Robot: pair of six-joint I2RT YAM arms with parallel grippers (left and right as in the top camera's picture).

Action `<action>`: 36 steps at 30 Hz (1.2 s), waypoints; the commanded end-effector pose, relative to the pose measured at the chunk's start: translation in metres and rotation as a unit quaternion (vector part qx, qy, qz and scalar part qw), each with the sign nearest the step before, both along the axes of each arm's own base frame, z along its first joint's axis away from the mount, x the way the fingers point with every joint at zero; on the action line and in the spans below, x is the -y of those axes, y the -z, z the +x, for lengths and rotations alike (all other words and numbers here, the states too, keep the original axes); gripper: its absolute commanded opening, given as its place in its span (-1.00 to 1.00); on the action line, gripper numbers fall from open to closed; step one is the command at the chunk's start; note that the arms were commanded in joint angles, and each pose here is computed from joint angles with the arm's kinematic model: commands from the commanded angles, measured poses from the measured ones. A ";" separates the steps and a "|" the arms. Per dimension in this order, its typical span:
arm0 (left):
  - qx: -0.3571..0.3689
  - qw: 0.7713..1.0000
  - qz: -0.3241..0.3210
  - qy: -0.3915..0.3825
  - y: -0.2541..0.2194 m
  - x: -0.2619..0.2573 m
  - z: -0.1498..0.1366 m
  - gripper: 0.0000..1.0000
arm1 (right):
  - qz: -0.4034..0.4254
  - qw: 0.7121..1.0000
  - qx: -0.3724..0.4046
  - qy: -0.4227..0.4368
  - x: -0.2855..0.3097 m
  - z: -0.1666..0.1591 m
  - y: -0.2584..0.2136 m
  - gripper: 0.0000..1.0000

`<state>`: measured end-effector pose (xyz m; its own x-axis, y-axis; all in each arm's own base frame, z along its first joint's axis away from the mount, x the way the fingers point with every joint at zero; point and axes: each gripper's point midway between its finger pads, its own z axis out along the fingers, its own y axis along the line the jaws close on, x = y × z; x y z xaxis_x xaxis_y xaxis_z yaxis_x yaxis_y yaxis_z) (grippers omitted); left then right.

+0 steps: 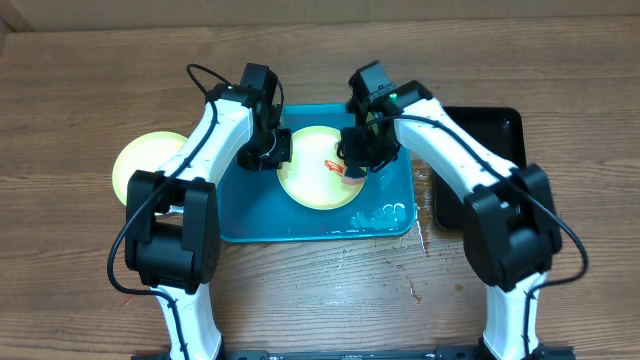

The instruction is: Clean dirty plates on tray and stack at the side

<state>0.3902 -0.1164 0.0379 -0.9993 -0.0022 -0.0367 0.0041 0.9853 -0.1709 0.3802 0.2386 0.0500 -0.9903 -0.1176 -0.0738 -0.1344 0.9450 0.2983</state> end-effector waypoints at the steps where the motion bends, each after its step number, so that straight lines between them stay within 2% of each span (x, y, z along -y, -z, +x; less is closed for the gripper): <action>1: 0.020 1.000 0.000 0.019 -0.014 0.005 0.003 -0.92 | -0.035 0.999 -0.002 0.009 0.009 0.002 0.019 -0.93; 9: 0.018 0.999 -0.016 0.032 -0.015 0.010 0.001 -0.92 | -0.028 0.999 -0.021 0.012 0.002 0.002 0.044 -0.92; 18: 0.007 0.998 -0.039 0.048 -0.016 0.018 -0.005 -0.91 | 0.014 0.998 -0.056 -0.021 -0.033 -0.018 0.072 -0.93; 29: 0.002 0.996 -0.066 0.058 -0.019 0.027 -0.008 -0.91 | 0.146 0.984 -0.065 -0.081 -0.102 -0.037 0.051 -0.93; 36: 0.002 0.996 -0.067 0.057 -0.019 0.027 -0.008 -0.92 | 0.162 0.978 -0.089 -0.094 -0.106 -0.050 0.047 -0.93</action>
<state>0.3834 -0.1085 0.0372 -0.9989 0.0456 -0.0120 0.0470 0.9853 -0.1645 0.3654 0.3272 0.0229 -0.9724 -0.2248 -0.0624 -0.2203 0.7970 0.5623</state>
